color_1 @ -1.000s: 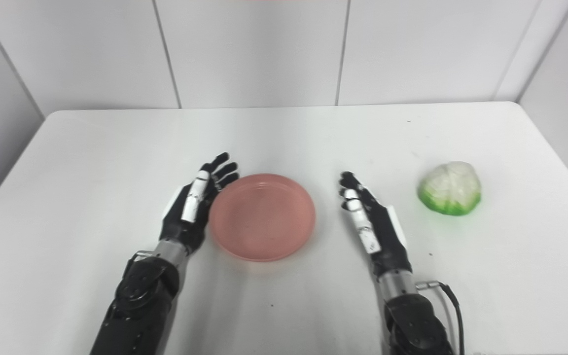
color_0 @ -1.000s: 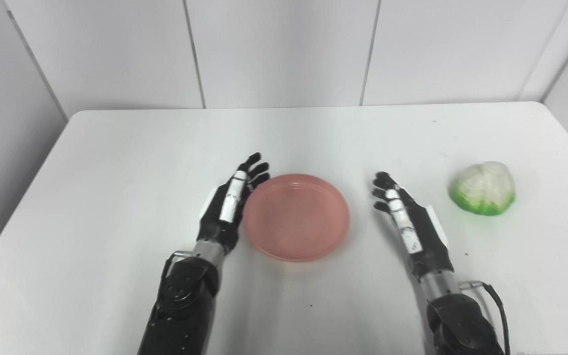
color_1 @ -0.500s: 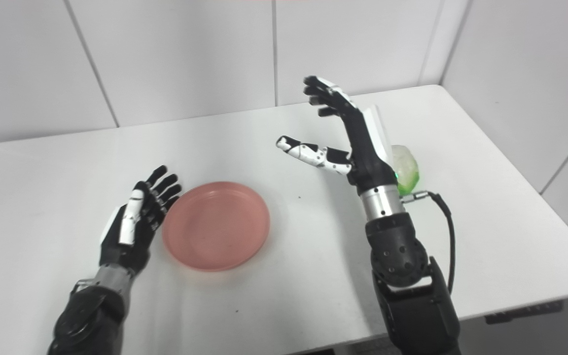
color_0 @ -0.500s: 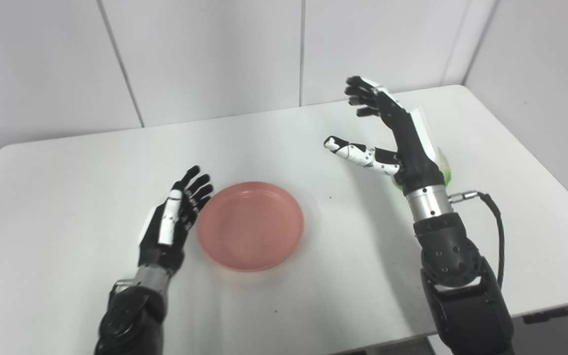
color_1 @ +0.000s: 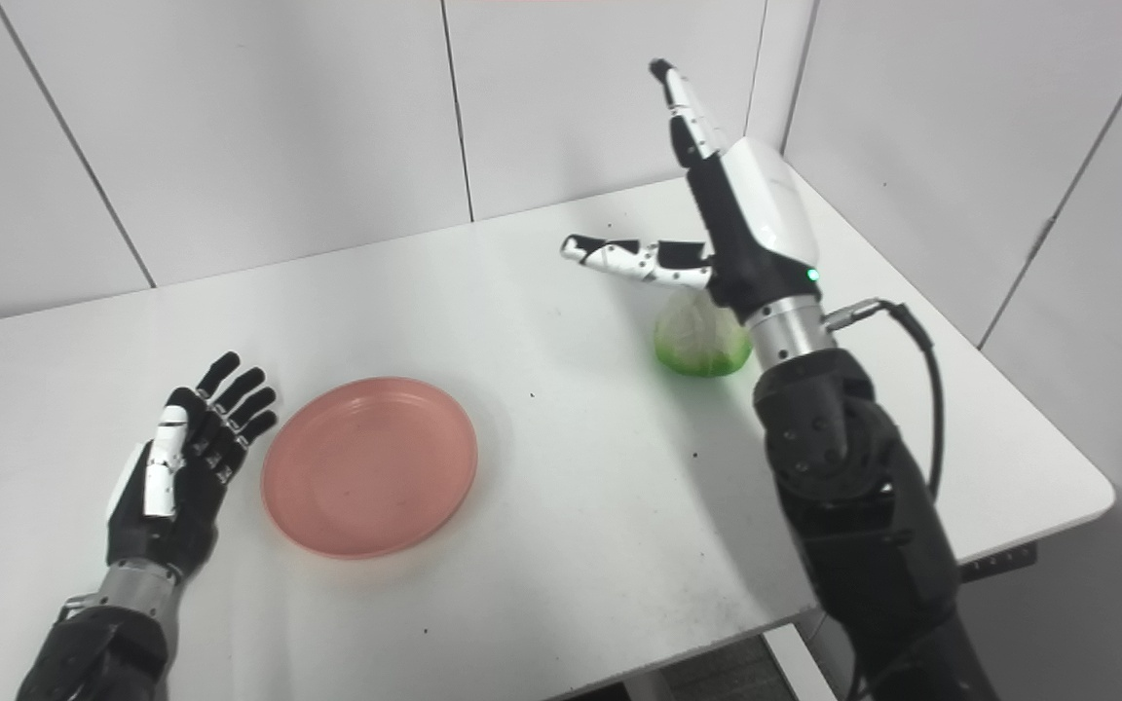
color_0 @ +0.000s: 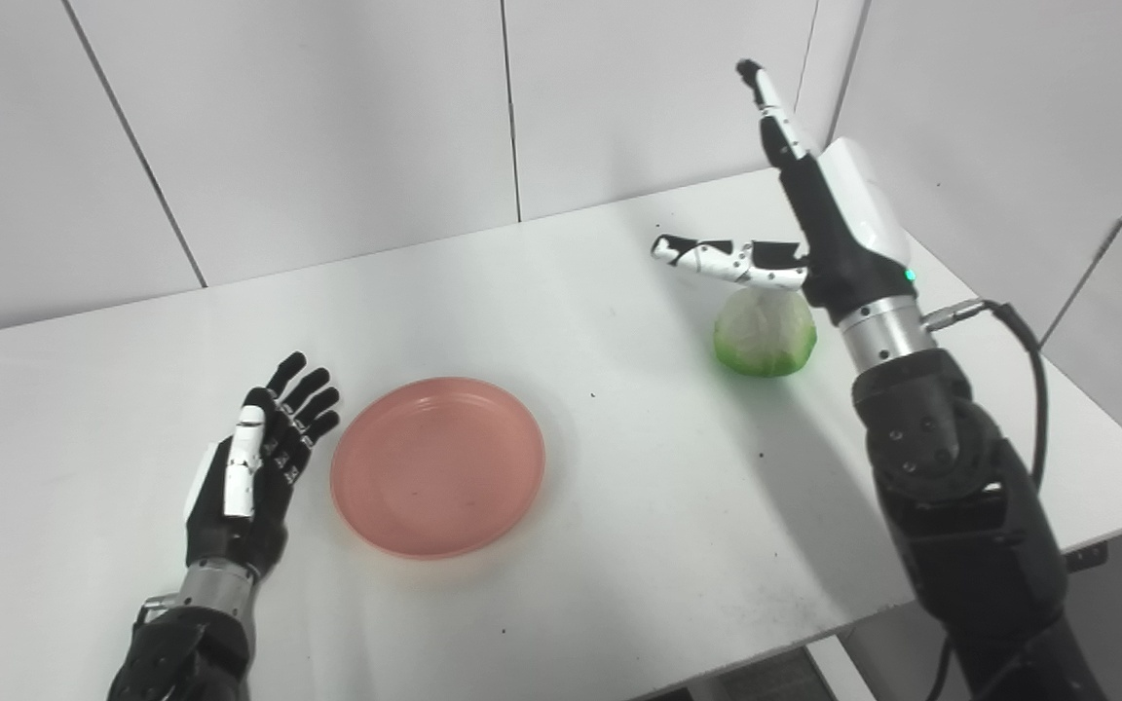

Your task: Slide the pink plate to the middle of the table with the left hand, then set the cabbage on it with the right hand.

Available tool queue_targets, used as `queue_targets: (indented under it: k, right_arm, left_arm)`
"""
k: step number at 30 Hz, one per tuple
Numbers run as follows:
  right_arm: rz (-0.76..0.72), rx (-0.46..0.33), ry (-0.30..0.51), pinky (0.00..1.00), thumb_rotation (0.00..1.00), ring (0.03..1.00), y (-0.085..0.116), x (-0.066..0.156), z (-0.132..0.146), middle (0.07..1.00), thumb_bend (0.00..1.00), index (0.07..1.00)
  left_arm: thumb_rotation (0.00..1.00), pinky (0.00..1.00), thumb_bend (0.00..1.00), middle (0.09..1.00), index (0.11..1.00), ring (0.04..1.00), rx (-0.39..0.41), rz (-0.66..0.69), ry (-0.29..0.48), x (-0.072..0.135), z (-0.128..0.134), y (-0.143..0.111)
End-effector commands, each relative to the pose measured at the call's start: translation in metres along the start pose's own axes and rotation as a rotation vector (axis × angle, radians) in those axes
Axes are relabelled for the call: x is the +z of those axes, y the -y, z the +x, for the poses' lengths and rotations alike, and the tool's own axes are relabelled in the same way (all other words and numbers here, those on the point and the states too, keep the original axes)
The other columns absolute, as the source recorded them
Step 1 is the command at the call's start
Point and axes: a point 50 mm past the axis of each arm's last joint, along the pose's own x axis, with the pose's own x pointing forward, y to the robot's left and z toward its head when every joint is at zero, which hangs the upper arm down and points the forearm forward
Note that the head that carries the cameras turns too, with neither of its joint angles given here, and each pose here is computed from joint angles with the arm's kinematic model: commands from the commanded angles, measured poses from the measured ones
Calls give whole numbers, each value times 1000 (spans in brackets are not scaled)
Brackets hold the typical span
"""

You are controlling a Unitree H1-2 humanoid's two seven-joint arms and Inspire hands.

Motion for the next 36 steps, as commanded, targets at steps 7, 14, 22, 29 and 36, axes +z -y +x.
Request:
queue_targets:
  k: [7, 14, 22, 29, 36]
  right_arm:
    - [-102, -26, -106, 897, 543, 982, 30, -30, -4, 1000, 1000, 1000]
    - [-112, 66, -186, 859, 525, 953, 20, -47, -6, 991, 1000, 1000]
    - [-100, 167, -241, 863, 504, 960, 4, -62, 3, 993, 1000, 1000]
    - [-71, 245, -275, 858, 457, 956, -3, -76, 16, 986, 1000, 1000]
    - [-72, 274, -300, 848, 419, 951, -7, -83, 24, 987, 1000, 1000]
  left_arm:
    - [1000, 875, 477, 888, 879, 877, 23, -25, -101, -27, -15, -19]
    - [1000, 882, 478, 888, 884, 881, 21, -37, -106, -27, -15, -24]
    - [1000, 874, 475, 880, 876, 874, 30, -27, -109, -24, -16, -27]
    - [1000, 869, 470, 879, 873, 871, 35, -35, -113, -22, -18, -29]
    - [1000, 861, 467, 871, 867, 863, 34, -26, -114, -21, -20, -32]
